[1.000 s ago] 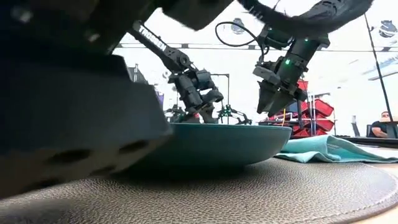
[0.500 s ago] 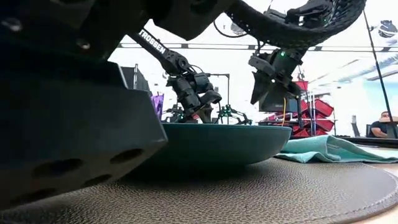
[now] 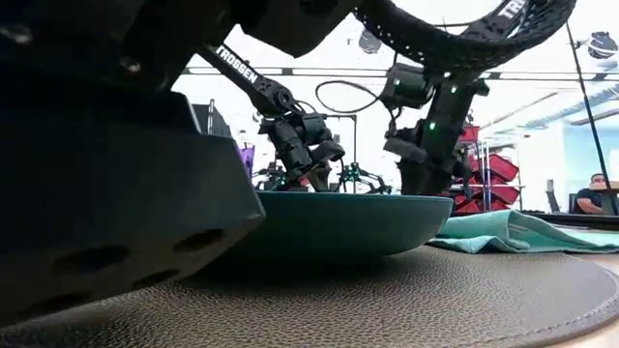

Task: Set table place
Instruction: Fold the blue table napkin

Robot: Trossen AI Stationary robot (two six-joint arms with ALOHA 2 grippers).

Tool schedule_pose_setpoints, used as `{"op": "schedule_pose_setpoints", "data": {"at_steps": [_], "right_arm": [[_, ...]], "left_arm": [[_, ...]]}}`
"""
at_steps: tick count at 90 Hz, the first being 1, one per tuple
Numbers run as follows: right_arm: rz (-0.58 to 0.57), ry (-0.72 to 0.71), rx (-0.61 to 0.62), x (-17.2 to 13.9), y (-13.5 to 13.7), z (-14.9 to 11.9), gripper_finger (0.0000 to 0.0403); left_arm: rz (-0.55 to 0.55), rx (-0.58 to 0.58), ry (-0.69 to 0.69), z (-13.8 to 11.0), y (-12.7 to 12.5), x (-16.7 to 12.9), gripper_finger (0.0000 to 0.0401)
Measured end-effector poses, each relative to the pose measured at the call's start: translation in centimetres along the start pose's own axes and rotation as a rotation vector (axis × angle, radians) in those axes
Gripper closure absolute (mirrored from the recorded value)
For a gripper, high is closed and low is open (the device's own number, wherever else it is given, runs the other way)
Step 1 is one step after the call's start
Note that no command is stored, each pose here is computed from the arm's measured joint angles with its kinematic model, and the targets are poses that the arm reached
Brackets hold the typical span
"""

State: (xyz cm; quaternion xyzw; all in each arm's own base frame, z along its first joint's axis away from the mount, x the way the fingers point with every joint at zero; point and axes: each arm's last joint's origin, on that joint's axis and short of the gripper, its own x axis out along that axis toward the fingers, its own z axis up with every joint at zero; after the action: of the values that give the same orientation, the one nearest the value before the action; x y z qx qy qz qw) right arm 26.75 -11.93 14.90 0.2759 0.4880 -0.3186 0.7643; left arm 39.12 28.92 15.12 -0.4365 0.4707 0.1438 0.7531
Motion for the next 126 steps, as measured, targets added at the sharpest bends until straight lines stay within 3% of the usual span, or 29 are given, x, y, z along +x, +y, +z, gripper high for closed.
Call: {"op": "schedule_pose_setpoints", "data": {"at_steps": [29,64,93,126], "right_arm": [[0.034,-0.02,0.002,2.0,0.4,0.5,0.022],[0.063,-0.014,-0.014,1.0,1.3,2.2,0.022],[0.048,0.002,-0.018,0.9,1.3,2.1,0.022],[0.034,0.031,-0.033,0.8,1.2,1.8,0.022]], "left_arm": [[0.0,0.002,0.0,0.0,0.0,0.0,0.0257],[0.009,0.022,0.03,-0.4,-0.1,0.1,0.0257],[0.117,0.094,0.002,-0.6,-0.9,0.3,0.0257],[0.15,0.045,0.015,-0.8,-1.0,0.4,0.0257]]}}
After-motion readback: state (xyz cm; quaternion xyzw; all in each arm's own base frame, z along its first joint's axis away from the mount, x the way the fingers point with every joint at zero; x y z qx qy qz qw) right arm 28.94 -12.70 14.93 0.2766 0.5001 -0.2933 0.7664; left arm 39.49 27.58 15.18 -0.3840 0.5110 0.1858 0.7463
